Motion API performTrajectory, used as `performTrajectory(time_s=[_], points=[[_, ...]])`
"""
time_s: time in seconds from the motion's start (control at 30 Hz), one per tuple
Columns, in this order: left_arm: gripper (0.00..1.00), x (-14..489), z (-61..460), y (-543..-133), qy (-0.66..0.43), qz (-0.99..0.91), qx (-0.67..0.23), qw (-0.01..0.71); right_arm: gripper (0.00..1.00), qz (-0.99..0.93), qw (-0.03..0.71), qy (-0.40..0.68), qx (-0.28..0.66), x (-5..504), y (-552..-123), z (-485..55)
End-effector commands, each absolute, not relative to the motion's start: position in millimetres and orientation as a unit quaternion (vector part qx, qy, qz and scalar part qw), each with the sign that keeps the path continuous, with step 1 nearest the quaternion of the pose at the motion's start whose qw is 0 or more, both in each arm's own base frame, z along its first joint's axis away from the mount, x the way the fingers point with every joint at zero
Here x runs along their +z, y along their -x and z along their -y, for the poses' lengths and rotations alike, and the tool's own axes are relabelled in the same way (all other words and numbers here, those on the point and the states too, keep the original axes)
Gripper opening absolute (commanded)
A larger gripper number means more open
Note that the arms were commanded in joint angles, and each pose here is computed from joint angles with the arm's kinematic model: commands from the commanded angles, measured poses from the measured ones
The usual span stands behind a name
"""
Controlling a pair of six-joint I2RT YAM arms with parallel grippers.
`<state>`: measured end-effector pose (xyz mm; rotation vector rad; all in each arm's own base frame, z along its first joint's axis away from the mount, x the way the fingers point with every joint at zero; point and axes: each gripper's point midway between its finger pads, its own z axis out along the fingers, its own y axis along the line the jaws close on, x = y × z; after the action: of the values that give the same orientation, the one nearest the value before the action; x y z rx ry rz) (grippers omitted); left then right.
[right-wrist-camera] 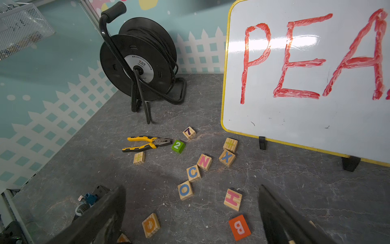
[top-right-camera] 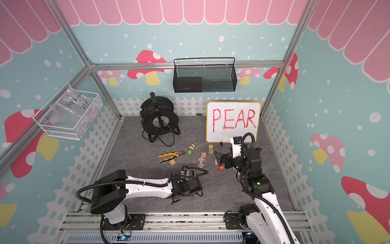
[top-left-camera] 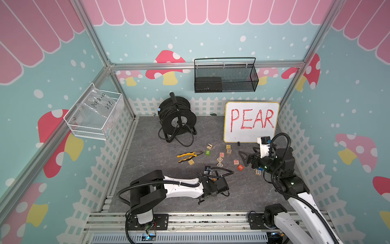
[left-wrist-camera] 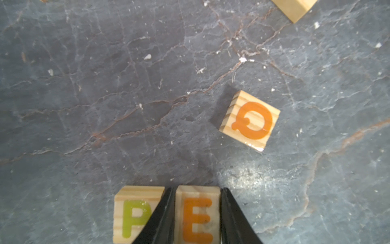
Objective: Spell the uppercase word “pear” with letter blocks
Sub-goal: Place the letter block at the center of the board.
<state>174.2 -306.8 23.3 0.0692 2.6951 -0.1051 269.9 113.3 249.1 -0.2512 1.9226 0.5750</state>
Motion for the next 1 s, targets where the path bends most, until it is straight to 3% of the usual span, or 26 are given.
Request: performTrajectory(time_s=[0.0,0.53,0.97], points=[[0.38,26,309,-176,-0.029,-0.973,-0.031,0.225,0.99,-0.808,0.527,0.112,0.238,244,-269,-115],[0.43,33,311,-176,-0.034,-0.970,-0.023,0.238,0.99,-0.807,0.530,0.111,0.237,245,-270,-114],[0.65,70,322,-198,-0.091,-0.947,-0.014,0.308,0.99,-0.814,0.539,0.088,0.199,245,-278,-100]])
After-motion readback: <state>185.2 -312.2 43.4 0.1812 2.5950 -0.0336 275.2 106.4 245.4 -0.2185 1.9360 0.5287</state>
